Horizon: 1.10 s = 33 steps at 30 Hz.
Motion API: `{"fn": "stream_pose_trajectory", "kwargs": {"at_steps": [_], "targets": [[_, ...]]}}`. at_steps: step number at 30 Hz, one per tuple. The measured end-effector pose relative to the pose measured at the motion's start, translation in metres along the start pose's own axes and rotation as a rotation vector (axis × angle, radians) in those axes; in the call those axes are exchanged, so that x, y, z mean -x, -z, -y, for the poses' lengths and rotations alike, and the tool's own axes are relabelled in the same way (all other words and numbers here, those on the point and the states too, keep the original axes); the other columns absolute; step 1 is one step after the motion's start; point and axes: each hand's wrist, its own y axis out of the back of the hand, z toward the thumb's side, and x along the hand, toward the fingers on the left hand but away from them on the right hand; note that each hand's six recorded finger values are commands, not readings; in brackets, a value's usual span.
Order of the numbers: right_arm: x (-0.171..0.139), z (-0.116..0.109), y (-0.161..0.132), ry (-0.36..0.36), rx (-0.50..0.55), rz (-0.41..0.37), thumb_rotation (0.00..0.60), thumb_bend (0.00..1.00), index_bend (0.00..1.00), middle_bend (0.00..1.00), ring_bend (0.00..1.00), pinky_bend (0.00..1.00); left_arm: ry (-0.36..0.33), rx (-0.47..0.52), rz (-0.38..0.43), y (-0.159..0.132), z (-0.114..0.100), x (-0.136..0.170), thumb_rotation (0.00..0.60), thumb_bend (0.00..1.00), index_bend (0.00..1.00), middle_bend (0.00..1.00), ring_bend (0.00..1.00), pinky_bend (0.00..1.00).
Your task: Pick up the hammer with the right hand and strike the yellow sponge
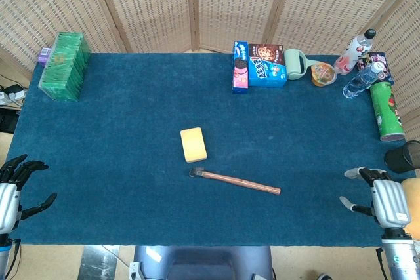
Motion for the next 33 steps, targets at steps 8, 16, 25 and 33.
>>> {"fn": "stream_pose_trajectory", "kwargs": {"at_steps": [8, 16, 25, 33], "targets": [[-0.001, 0.001, 0.0, -0.002, 0.006, 0.0, 0.6, 0.18, 0.41, 0.45, 0.43, 0.3, -0.005, 0.001, 0.006, -0.001, -0.002, 0.0, 0.6, 0.22, 0.32, 0.29, 0.13, 0.1], [0.003, 0.004, -0.002, -0.024, 0.031, -0.008, 0.6, 0.18, 0.34, 0.45, 0.43, 0.3, -0.013, -0.013, 0.008, 0.001, -0.008, 0.001, 0.6, 0.22, 0.32, 0.29, 0.13, 0.1], [0.034, 0.028, -0.051, -0.189, 0.137, -0.15, 0.6, 0.18, 0.25, 0.43, 0.43, 0.39, -0.016, -0.053, 0.044, -0.007, -0.018, -0.007, 0.6, 0.22, 0.32, 0.3, 0.13, 0.1], [0.059, 0.055, -0.108, -0.365, 0.133, -0.249, 0.6, 0.18, 0.3, 0.37, 0.32, 0.28, -0.007, -0.094, 0.055, -0.007, -0.027, -0.014, 0.6, 0.22, 0.32, 0.3, 0.13, 0.1]]}}
